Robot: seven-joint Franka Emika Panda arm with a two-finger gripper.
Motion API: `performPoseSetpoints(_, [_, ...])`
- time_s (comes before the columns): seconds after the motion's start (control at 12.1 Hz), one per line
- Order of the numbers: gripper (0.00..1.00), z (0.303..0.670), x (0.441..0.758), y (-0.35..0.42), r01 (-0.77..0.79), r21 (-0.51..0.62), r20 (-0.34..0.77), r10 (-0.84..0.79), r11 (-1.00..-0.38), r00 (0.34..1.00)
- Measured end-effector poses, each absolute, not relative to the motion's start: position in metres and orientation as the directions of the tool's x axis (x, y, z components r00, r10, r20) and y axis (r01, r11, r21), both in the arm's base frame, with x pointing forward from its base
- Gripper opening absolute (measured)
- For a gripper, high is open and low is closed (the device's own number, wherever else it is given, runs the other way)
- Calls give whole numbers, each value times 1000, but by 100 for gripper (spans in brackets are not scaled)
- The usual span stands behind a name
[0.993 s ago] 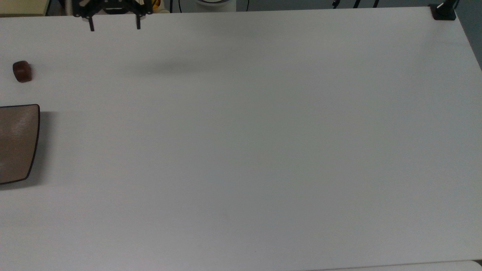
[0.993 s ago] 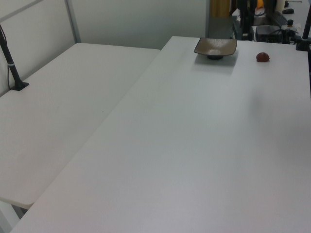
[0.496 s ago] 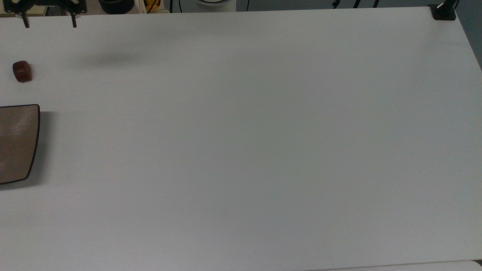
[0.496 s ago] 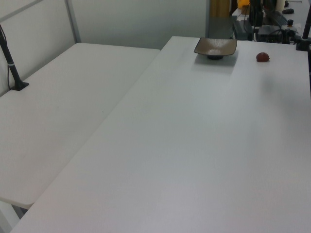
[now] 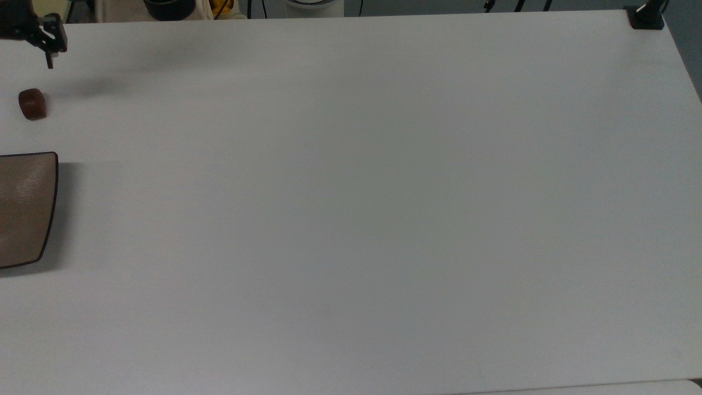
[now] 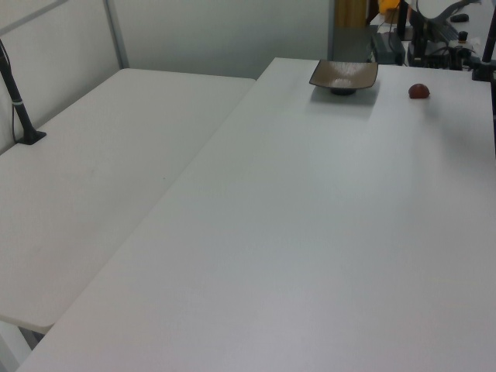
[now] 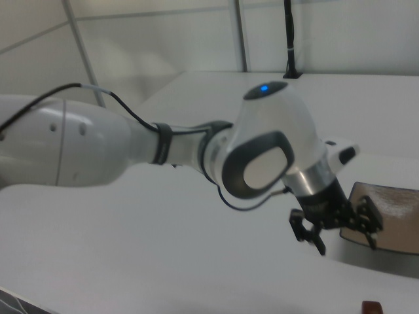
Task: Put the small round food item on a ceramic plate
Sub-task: 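Lower the gripper onto the food item and close to grasp it, then lift the held food item and carry it over the square plate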
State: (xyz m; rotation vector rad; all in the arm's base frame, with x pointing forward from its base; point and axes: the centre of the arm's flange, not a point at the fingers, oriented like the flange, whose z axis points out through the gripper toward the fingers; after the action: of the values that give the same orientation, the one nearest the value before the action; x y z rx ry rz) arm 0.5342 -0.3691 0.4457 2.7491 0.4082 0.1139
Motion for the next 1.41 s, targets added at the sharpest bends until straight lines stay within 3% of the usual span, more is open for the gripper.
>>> performPoseSetpoints(0.91, [100,297,540,-412,291,352,-7,308,-890,951])
performPoseSetpoints(0.99, [94,296,541,-412,291,352,-8,308,-889,951])
performPoseSetpoints(1.32, [31,299,542,-414,288,358,-4,307,-888,952])
performPoseSetpoints(1.41, [25,300,542,-414,288,359,-4,307,-888,952])
